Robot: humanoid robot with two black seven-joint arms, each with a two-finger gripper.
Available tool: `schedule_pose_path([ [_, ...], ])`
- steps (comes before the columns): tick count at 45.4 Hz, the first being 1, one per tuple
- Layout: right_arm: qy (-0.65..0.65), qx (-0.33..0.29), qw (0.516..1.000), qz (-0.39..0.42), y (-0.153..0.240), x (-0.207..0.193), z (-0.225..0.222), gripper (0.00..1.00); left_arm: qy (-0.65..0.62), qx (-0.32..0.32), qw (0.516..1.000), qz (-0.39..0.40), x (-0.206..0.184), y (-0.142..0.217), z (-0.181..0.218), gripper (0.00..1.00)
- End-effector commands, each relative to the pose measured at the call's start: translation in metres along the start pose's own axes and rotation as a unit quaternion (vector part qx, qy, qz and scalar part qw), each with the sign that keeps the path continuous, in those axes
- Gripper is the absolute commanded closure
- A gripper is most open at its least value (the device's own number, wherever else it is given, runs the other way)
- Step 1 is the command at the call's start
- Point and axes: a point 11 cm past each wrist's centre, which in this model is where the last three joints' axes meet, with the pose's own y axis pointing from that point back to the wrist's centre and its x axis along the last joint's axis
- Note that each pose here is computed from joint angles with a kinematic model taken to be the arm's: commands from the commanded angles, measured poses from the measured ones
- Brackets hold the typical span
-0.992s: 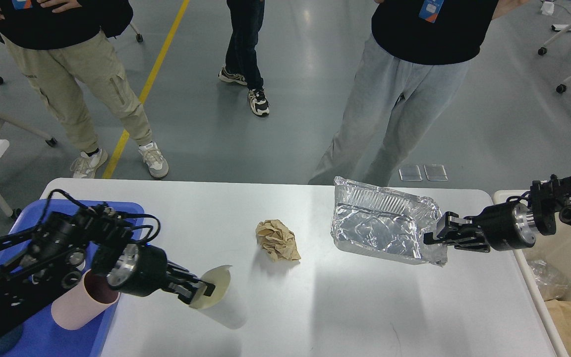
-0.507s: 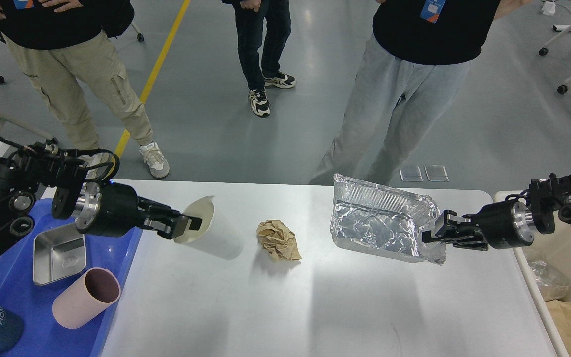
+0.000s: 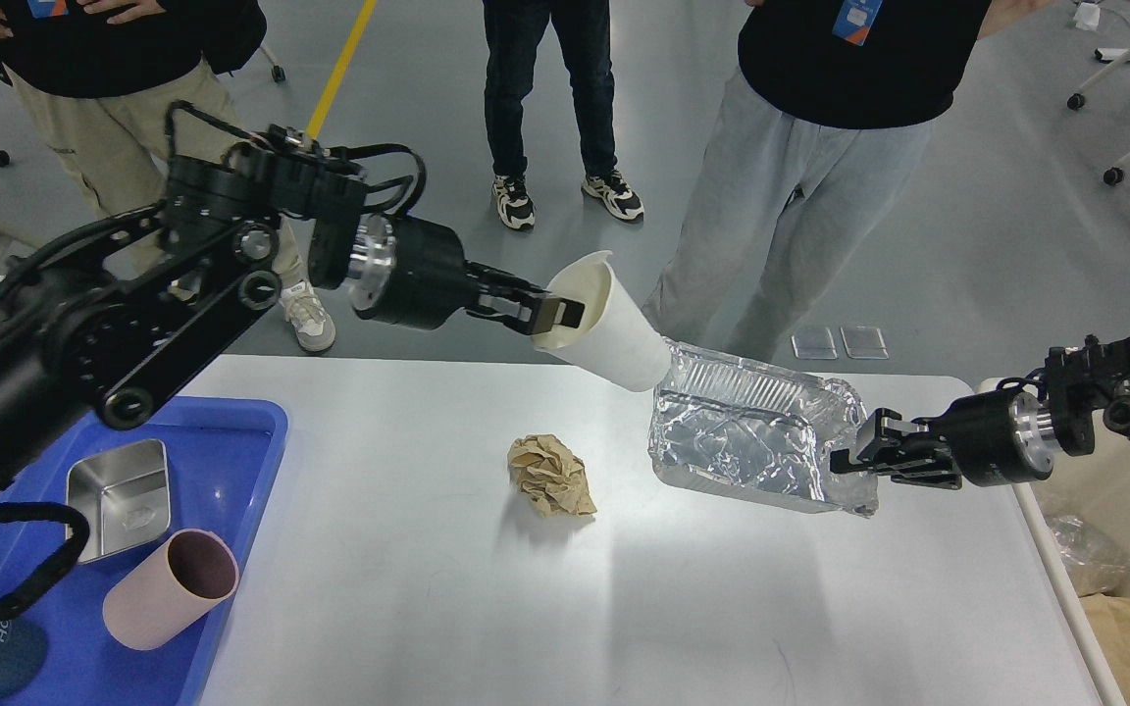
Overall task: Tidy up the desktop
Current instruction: 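Place the paper cup into the held foil tray and release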
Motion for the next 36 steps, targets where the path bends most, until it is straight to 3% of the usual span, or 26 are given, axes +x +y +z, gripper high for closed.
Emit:
schedule_pose_path([
  [1,0.001,0.005,1.000,-0.003,-0.001,-0.002,-0.003,1.00,0.013,-0.015,1.000,0.003,0.007,-0.034,0.010,1.00],
  [15,0.002,0.016,1.000,-0.004,0.000,-0.002,-0.009,1.00,0.020,-0.046,0.999,-0.009,0.003,-0.073,0.037,1.00],
  [36,0.001,0.021,1.000,-0.004,0.000,-0.001,-0.013,1.00,0.044,-0.031,0.998,-0.021,-0.022,-0.094,0.022,0.95],
])
